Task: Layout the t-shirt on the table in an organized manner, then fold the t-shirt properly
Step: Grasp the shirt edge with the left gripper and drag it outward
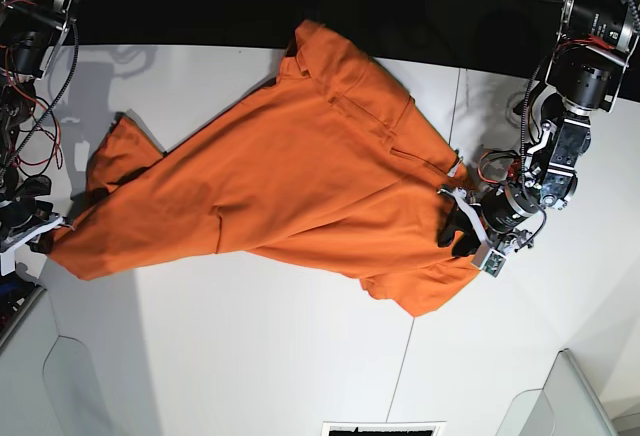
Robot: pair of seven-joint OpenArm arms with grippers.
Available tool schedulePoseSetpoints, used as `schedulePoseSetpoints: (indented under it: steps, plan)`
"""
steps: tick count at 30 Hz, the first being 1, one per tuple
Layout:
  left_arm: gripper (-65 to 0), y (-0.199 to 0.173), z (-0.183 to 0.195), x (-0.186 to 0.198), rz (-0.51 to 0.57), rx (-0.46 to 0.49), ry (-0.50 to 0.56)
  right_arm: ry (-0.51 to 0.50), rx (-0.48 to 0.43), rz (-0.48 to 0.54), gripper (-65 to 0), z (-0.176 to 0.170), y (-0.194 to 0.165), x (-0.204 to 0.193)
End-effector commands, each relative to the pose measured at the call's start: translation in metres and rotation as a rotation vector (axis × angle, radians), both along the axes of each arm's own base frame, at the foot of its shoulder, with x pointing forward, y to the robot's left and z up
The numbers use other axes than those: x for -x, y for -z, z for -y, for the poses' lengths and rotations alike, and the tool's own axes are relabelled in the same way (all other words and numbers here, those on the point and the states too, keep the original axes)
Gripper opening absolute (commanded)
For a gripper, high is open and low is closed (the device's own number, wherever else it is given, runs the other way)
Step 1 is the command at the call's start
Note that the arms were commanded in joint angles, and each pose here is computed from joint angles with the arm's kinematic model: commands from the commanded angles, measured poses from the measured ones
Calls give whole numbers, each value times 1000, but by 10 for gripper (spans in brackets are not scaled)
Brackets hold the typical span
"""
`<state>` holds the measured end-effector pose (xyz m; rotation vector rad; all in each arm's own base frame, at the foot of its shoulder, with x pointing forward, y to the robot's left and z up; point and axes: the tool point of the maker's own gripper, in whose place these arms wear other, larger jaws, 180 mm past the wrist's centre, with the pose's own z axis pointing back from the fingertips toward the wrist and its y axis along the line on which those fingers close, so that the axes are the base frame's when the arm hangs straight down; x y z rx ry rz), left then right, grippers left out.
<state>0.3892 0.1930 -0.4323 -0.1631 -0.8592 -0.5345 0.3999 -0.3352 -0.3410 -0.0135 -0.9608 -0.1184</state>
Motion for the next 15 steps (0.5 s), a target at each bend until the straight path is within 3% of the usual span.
schedulePoseSetpoints:
  steps: [1,6,12,15]
  plan:
    - [-405,11,-25,5,-58,-126,-21,17,-6,66,-650,9,-21,-7]
    - [-405,3,-29,-6,-30,-169,-22,-12,-112,65,-650,1,-14,9]
    - [-405,4,-33,-6,-45,-202,-18,-55,-243,100,-650,-3,-20,55]
    - [-405,5,-25,-3,-71,-186,31,-70,-259,117,-650,-4,-27,77]
